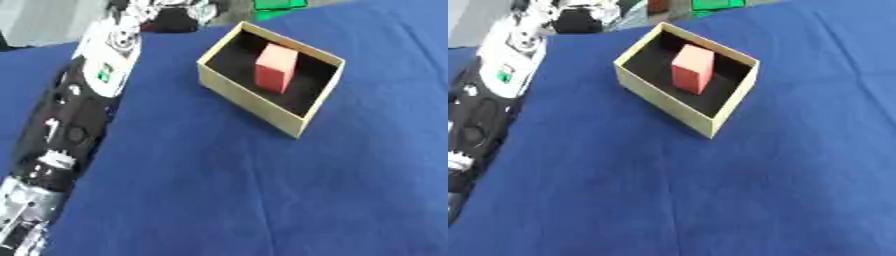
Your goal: Pick up objects on the table and place them in the box.
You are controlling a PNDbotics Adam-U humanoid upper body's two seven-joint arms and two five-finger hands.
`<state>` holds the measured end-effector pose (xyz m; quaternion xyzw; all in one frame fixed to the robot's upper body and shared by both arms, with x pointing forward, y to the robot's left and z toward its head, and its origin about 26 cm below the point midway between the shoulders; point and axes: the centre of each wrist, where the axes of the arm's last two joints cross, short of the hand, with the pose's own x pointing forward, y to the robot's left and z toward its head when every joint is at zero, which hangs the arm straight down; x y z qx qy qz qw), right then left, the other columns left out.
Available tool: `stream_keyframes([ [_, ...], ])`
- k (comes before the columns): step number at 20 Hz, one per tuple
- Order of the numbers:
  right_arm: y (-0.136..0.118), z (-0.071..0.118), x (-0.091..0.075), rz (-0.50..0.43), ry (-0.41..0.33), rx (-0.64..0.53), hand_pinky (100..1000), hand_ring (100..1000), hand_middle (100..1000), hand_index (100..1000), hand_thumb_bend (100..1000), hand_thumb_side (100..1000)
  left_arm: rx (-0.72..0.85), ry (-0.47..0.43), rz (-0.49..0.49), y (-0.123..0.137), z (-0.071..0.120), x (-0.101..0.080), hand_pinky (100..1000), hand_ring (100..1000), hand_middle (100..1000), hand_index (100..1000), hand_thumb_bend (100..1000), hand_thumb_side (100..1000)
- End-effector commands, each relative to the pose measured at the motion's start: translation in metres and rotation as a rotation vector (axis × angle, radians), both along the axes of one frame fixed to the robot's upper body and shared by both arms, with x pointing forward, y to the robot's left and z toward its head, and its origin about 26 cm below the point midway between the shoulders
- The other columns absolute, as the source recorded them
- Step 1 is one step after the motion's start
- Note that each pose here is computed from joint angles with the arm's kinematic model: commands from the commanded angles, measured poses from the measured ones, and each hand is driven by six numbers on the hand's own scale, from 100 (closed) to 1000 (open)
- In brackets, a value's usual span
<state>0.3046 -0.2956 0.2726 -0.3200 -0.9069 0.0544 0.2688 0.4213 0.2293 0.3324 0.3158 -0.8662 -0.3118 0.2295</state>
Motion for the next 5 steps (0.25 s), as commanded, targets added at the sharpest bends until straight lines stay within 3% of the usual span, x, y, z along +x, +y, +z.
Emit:
stream_keyframes([
  [1, -0.006, 0.008, -0.005, -0.029, -0.033, -0.020, 810, 790, 777, 824, 100, 952, -0.046, -0.072, -0.037, 0.008, 0.027, -0.033, 733, 790, 832, 918, 451, 492],
  [5, -0.008, 0.005, -0.006, -0.042, -0.028, -0.014, 810, 789, 777, 824, 100, 950, -0.132, -0.069, -0.079, 0.013, 0.025, -0.062, 714, 776, 821, 899, 408, 513],
])
